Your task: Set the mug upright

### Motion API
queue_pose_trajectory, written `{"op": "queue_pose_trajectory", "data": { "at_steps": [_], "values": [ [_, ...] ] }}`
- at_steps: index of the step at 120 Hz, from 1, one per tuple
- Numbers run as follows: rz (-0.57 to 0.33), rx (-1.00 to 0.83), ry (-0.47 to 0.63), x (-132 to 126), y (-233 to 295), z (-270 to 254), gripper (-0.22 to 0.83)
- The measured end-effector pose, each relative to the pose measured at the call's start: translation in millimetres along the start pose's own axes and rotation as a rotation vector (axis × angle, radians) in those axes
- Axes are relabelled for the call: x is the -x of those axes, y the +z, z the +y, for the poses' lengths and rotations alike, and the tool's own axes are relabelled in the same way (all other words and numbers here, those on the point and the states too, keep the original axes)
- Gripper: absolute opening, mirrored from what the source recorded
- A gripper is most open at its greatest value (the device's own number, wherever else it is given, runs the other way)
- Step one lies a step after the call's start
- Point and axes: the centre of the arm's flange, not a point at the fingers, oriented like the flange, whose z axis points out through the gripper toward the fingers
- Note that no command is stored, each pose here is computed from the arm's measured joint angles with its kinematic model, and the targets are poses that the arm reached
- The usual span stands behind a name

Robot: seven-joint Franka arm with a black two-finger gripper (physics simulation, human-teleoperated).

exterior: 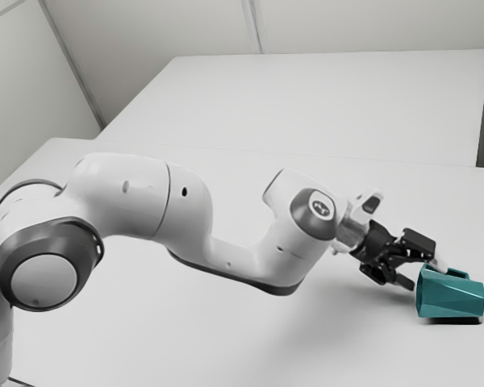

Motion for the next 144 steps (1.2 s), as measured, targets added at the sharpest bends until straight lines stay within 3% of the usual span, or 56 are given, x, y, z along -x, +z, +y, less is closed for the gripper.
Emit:
{"op": "queue_pose_trajectory", "data": {
  "at_steps": [39, 76, 116, 144],
  "values": [
    [-0.024, 0.061, 0.020, -1.8, 27.6, 8.4, 0.58],
    [-0.024, 0.105, -0.007, -1.2, 30.5, -0.8, 0.27],
    [-0.023, 0.144, 0.053, -0.6, 24.2, 13.3, -0.03],
    [-0.012, 0.146, 0.118, -2.3, 22.1, 15.3, -0.12]
  ]
}}
